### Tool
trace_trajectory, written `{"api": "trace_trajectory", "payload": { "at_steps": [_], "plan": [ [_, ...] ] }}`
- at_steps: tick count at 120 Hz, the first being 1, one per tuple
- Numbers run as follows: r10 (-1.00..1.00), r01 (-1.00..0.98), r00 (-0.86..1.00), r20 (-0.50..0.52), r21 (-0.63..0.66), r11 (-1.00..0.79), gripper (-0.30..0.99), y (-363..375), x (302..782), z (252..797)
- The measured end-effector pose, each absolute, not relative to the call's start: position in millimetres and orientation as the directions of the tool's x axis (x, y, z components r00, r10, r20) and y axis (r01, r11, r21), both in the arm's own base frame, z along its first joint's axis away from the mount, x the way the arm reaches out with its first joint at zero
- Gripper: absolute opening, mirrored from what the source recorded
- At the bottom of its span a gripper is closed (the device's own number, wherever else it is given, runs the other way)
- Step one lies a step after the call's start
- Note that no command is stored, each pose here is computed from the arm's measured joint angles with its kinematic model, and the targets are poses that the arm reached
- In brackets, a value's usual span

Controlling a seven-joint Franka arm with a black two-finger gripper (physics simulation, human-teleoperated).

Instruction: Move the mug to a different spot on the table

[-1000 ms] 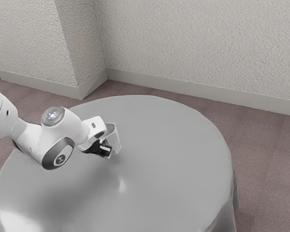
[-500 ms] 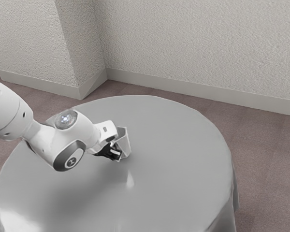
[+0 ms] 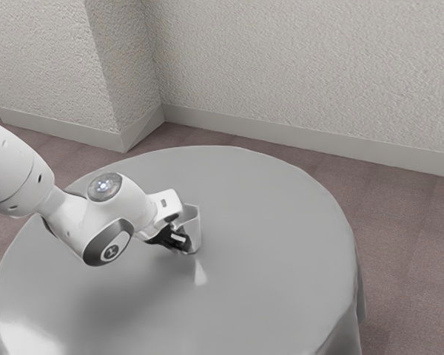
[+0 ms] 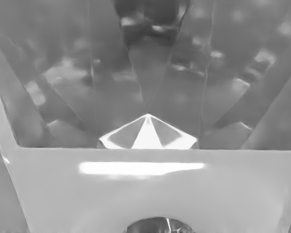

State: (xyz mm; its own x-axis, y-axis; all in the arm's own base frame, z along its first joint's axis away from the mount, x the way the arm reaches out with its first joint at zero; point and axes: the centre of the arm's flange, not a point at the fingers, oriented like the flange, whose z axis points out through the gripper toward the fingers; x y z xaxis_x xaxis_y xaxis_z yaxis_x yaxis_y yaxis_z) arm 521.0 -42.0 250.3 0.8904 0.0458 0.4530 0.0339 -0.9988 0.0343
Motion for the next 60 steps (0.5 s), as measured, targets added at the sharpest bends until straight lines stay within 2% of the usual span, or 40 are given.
{"api": "trace_trajectory", "payload": {
  "at_steps": [16,36,52,60],
  "plan": [
    [0.047,0.035,0.890,0.453,0.034,-0.999,0.44,-41.6,520.6,251.0],
    [0.051,0.039,0.887,0.459,0.036,-0.999,0.54,-40.0,514.7,260.7],
    [0.045,0.035,0.876,0.481,0.030,-0.999,0.58,-46.0,512.1,305.7],
    [0.028,0.018,0.865,0.501,0.023,-1.000,0.60,-58.3,507.4,346.0]
  ]
}}
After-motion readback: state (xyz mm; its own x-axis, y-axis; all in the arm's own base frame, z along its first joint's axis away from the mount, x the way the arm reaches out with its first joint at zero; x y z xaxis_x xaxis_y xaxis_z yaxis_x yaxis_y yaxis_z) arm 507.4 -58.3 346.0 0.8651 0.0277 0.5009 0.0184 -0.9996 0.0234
